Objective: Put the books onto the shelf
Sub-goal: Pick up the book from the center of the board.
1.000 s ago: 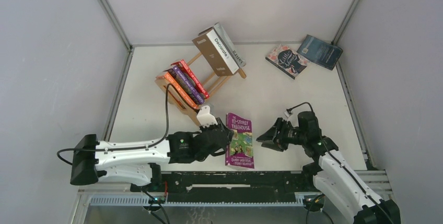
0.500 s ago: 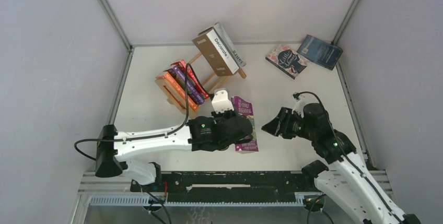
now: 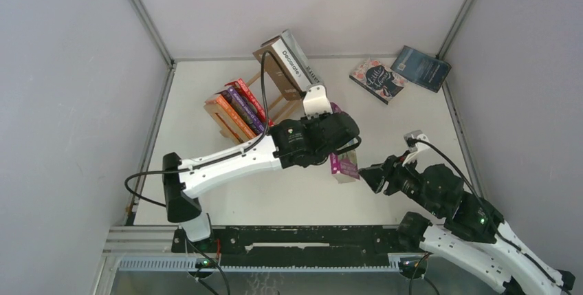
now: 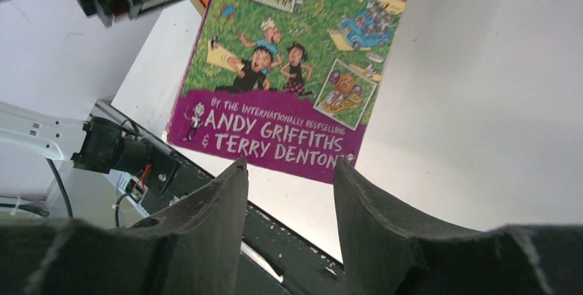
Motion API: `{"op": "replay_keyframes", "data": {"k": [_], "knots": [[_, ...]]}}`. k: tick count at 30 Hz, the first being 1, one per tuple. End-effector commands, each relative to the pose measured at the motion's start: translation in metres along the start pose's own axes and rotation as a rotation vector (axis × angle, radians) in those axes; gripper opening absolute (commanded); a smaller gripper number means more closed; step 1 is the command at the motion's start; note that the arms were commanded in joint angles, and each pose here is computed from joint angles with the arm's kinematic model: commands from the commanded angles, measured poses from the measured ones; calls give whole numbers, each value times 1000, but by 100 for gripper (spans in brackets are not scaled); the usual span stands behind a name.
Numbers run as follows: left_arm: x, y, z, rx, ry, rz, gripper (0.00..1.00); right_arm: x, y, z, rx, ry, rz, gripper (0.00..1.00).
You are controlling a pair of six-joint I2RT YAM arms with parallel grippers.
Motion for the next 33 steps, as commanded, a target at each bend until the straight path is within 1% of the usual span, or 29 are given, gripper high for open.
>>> {"op": "replay_keyframes", "data": {"k": [1, 9, 15, 19, 26, 33], "knots": [[-9, -33, -14, -50, 54, -16, 0, -3, -20, 8, -77, 21, -86, 55], [8, -50, -22, -92, 60, 32, 0, 6, -31, 34, -218, 44, -107, 56], [17, -63, -32, -88, 55, 61, 0, 13, -25, 60, -345, 90, -122, 57], [21, -66, -34, -106, 67, 78, 0, 15, -24, 74, -424, 142, -162, 57], [19, -68, -35, -120, 89, 94, 0, 29, -20, 77, -523, 253, -191, 57], [15, -69, -35, -125, 101, 103, 0, 52, -24, 78, -542, 310, -181, 56]]}}
Point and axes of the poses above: each gripper's point midway between its finger pads, its own x axis out along the fingers, its own z axis along the line the jaws close on, y = z × x, the point moved 9 cm from there along -x, back along the fingers, and after that the axes turned 8 degrees about x, right-handed, at the moved point
